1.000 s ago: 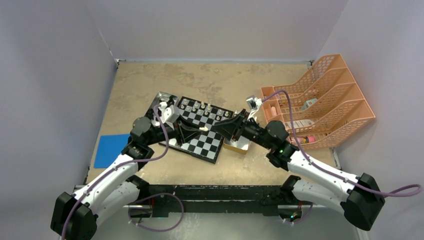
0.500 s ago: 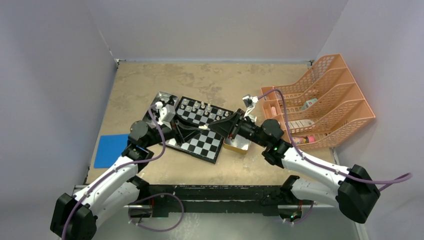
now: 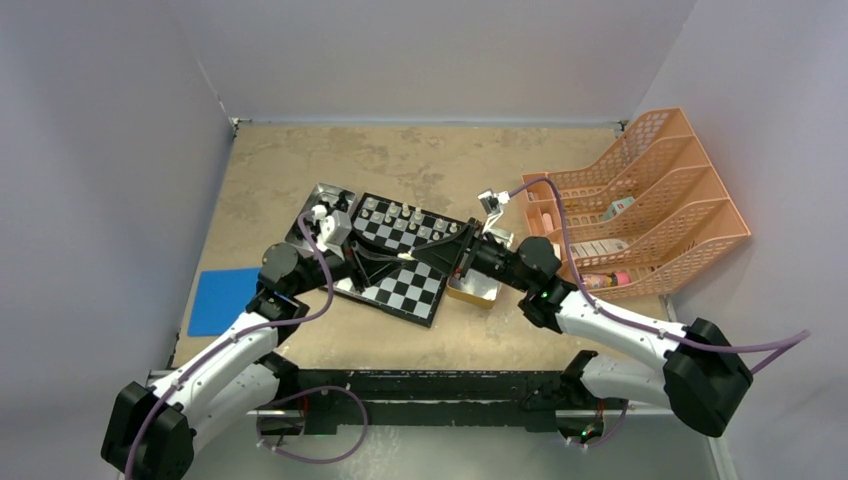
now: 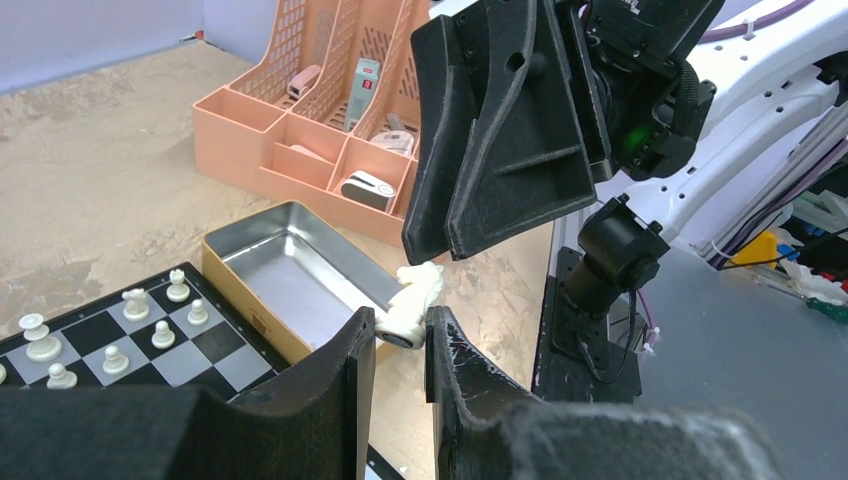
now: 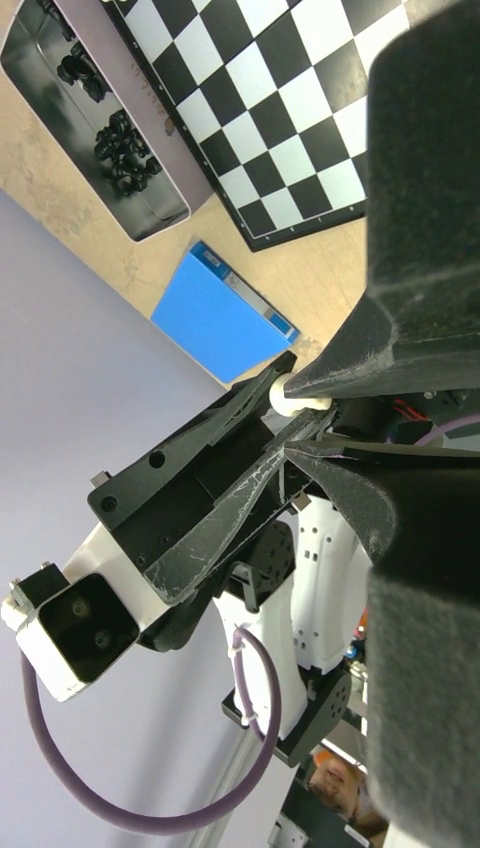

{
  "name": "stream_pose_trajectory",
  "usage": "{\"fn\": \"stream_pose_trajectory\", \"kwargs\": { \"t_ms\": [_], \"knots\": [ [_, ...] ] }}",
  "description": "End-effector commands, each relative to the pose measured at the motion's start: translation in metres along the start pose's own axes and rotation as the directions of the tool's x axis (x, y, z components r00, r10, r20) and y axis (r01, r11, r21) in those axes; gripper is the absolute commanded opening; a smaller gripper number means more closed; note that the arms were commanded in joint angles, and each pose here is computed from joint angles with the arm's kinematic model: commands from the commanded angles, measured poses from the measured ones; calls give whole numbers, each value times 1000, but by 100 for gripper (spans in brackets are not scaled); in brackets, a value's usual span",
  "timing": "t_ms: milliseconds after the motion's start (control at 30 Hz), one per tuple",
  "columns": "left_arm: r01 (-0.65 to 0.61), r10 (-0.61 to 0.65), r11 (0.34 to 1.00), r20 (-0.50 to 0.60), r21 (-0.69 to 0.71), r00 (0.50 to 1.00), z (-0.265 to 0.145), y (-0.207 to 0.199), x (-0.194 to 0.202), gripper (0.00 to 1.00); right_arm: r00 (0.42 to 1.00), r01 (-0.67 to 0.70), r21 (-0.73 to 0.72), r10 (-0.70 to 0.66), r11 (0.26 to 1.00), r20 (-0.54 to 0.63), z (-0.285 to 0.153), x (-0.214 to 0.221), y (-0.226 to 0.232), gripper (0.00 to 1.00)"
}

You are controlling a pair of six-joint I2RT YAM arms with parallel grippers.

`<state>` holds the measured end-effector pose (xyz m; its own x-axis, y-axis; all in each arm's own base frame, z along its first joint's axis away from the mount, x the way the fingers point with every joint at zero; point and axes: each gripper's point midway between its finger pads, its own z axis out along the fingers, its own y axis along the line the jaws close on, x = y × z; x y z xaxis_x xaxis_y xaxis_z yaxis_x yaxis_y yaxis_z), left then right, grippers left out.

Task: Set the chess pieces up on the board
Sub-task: Place the chess piece on the chessboard.

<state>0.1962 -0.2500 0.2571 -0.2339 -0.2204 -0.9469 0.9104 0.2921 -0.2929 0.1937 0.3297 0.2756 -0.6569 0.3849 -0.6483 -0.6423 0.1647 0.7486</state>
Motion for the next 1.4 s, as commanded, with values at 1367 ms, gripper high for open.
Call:
{"fn": "stream_pose_trajectory", "kwargs": {
  "t_ms": [1367],
  "knots": [
    [-105, 103, 994, 96, 21, 990, 10, -3, -33, 1, 996, -30, -8, 31, 1000, 79, -2, -22, 17, 0]
  ]
}}
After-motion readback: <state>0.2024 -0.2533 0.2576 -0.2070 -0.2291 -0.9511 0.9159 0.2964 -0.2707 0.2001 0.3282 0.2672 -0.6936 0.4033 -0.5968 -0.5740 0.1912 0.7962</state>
